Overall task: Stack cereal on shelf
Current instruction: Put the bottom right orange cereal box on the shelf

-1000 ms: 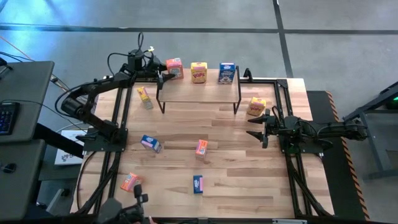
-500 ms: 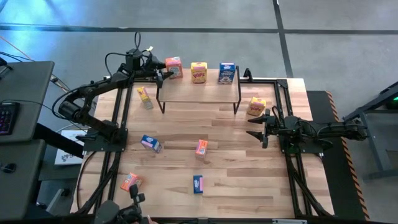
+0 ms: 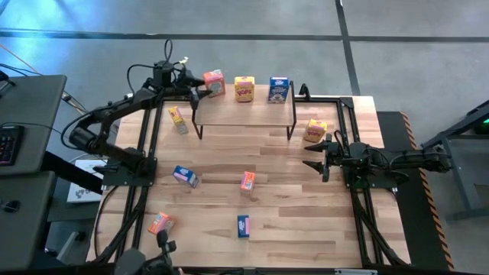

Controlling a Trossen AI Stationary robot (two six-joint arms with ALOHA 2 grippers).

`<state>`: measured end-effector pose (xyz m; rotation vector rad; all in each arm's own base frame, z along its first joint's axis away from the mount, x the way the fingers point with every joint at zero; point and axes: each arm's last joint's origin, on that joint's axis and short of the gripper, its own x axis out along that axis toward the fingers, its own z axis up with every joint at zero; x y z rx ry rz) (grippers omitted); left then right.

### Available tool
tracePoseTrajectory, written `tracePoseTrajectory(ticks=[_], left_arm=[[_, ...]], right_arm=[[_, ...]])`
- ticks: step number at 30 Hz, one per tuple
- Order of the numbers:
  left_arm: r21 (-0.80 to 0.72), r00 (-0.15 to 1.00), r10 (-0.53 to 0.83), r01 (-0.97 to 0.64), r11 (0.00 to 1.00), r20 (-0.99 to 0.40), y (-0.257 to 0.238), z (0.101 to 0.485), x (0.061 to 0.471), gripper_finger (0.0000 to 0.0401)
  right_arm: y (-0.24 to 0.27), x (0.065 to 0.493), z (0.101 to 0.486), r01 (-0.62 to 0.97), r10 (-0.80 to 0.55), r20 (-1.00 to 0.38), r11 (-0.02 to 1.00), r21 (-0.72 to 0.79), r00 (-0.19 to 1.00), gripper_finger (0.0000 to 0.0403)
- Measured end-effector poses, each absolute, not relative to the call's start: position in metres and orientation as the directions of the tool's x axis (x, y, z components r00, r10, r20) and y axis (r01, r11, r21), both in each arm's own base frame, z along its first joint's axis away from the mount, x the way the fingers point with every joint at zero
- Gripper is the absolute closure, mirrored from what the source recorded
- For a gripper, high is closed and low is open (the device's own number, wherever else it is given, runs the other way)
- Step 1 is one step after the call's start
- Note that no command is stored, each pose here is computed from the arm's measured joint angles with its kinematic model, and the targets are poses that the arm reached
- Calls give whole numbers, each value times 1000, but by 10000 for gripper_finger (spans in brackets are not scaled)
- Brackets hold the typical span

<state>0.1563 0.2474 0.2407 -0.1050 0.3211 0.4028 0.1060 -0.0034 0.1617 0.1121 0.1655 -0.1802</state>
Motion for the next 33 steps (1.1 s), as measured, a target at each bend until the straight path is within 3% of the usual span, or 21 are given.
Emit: tracePoseTrajectory(ticks=[22, 33], left_arm=[[28, 842, 439, -453, 891, -312, 208, 284, 135, 162], [83, 866, 355, -349, 934, -352, 173, 285, 169, 162]], right_arm=[[-3, 106, 162, 188, -169, -174, 978, 96, 970, 132], [-3, 106, 162, 188, -169, -173, 978, 96, 970, 132]])
